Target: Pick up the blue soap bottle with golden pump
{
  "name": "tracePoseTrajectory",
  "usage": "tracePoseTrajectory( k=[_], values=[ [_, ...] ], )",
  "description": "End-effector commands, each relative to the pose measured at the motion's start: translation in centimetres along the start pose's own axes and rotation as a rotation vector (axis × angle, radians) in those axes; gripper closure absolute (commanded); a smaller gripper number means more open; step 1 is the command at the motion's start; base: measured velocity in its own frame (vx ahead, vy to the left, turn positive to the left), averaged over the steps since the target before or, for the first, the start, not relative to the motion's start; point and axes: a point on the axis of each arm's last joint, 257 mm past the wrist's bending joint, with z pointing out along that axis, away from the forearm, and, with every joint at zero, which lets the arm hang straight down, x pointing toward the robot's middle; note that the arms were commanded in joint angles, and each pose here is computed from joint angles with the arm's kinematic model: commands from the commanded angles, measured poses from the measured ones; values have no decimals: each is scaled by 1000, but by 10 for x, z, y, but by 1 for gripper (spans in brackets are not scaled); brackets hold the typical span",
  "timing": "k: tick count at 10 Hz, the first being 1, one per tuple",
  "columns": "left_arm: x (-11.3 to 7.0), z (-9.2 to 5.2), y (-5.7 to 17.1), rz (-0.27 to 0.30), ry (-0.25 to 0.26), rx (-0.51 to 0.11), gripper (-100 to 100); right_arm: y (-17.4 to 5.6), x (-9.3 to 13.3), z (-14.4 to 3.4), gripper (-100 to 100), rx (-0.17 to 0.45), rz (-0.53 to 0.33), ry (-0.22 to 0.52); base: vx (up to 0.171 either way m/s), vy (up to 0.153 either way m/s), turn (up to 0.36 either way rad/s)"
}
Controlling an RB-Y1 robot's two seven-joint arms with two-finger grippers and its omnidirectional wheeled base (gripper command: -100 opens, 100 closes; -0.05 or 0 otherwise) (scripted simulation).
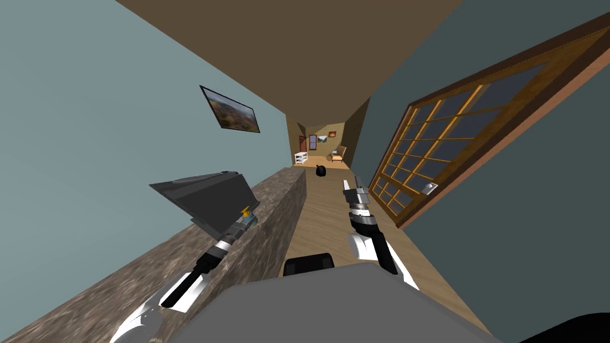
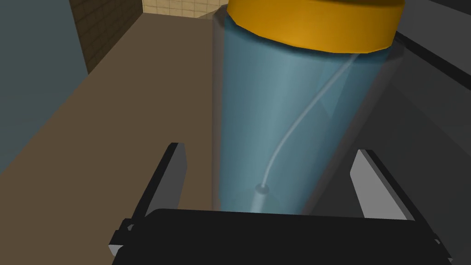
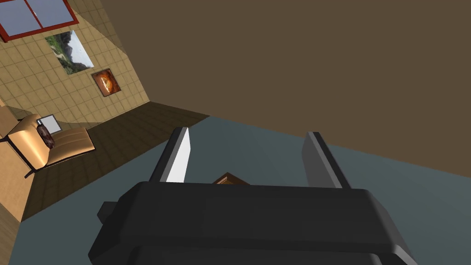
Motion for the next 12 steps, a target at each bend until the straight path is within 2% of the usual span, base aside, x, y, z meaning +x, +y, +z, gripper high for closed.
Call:
tracePoseTrajectory(
  k=[1, 2, 4, 5, 6, 7, 10, 11, 12],
  values=[
    [7, -7, 8, 0, 15, -16, -100, 0, 0, 0, 0, 0, 0, 0, 13, -23, -32],
    [-5, 4, 4, 14, 11, 51, -100, 0, 0, 0, 0, 0, 0, 0, 51, -80, 227],
    [-4, -2, 10, -3, 7, 50, -100, 0, 0, 0, 0, 0, 0, 0, 44, -94, 87],
    [3, -9, 19, -2, 28, 26, -100, 0, 0, 0, 0, 0, 0, 0, 7, -13, -23],
    [3, -9, 19, -2, 28, 26, -100, 0, 0, 0, 0, 0, 0, 0, -6, 13, -4],
    [-8, 0, 18, 9, 32, 86, -100, 0, 0, 0, 0, 0, 0, 0, 46, -65, 261],
    [-2, -13, 30, -8, 46, 66, -100, 0, 0, 0, 0, 0, 0, 0, 33, -70, 36],
    [-14, -4, 28, 1, 54, 125, -100, 0, 0, 0, 0, 0, 0, 0, 30, -76, 244],
    [-12, -12, 35, -18, 60, 114, -100, 0, 0, 0, 0, 0, 0, 0, 59, -116, 157]
  ],
)
